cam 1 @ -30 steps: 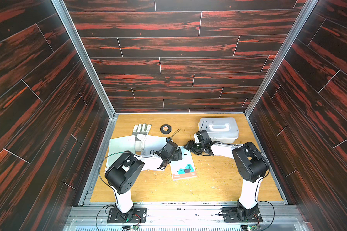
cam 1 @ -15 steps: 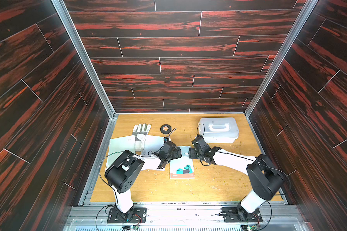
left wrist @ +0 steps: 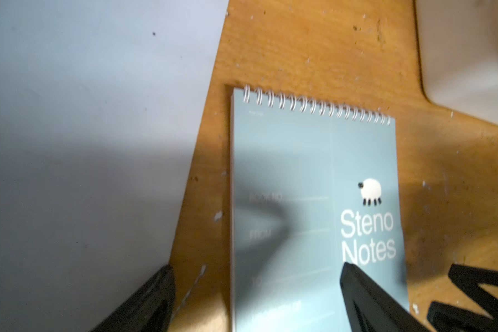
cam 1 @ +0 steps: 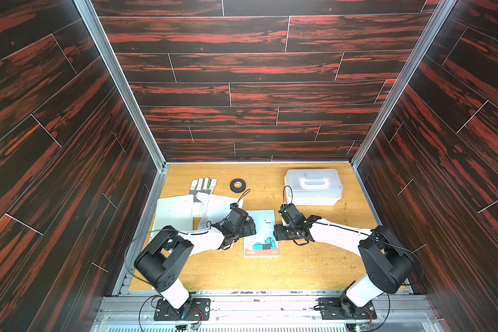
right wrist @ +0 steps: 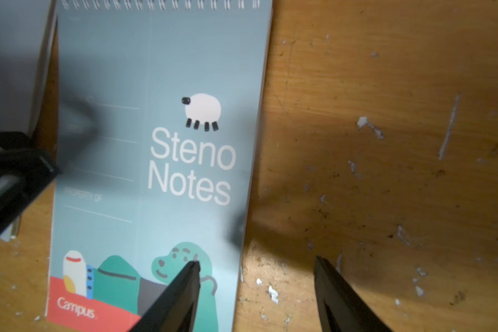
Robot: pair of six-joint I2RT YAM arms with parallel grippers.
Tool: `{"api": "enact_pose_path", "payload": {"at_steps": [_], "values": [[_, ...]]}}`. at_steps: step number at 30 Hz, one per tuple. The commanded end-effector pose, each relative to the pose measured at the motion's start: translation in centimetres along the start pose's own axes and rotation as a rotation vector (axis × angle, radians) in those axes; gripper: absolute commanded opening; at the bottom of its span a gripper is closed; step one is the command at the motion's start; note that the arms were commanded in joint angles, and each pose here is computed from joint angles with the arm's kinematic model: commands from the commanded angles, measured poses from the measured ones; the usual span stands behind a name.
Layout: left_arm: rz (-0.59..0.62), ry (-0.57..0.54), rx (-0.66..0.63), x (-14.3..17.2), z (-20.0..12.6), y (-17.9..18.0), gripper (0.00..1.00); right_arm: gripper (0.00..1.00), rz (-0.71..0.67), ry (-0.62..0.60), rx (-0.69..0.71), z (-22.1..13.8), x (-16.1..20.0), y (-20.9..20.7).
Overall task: Tear off pages from different notebooks
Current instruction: Move the notebook to the center of the board.
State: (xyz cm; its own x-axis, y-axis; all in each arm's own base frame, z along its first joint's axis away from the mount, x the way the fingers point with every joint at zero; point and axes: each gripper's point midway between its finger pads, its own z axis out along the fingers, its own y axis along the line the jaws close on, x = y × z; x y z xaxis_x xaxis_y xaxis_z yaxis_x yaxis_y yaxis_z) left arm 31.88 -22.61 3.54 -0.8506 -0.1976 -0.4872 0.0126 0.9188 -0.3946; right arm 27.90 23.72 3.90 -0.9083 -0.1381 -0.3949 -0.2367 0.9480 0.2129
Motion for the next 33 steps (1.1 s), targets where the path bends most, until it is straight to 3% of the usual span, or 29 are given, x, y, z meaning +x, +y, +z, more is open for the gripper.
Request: {"api": "enact_pose_path", "payload": {"at_steps": [1, 6, 13, 20, 24, 29, 33], "values": [[0.104, 0.169, -0.038, 3.7, -1.4, 1.6, 0.94, 0.66, -0.033, 0.053, -0.031, 0.3, 1.3, 0.3], [0.166, 0.345, -0.003, 7.3, -2.1, 1.9, 0.95, 0.66, -0.055, 0.1, -0.107, 0.6, 2.6, 1.4], [0.176, 0.418, 0.114, 9.0, -1.8, 0.5, 0.95, 0.65, -0.063, 0.178, -0.207, 1.7, 4.6, 2.7], [0.175, 0.512, 0.249, 10.1, -0.4, -2.0, 0.96, 0.64, -0.102, 0.188, -0.299, 2.3, 4.0, 4.6], [0.149, 0.49, 0.298, 8.7, 0.8, -3.7, 0.96, 0.63, -0.069, 0.138, -0.334, 2.3, 1.4, 5.7], [0.027, 0.399, 0.408, 5.1, 2.4, -6.6, 0.96, 0.63, -0.034, 0.098, -0.456, 2.0, -2.5, 9.1], [-0.014, 0.368, 0.418, 4.2, 3.4, -7.1, 0.96, 0.62, -0.037, 0.065, -0.371, 2.7, -4.8, 8.7]]}}
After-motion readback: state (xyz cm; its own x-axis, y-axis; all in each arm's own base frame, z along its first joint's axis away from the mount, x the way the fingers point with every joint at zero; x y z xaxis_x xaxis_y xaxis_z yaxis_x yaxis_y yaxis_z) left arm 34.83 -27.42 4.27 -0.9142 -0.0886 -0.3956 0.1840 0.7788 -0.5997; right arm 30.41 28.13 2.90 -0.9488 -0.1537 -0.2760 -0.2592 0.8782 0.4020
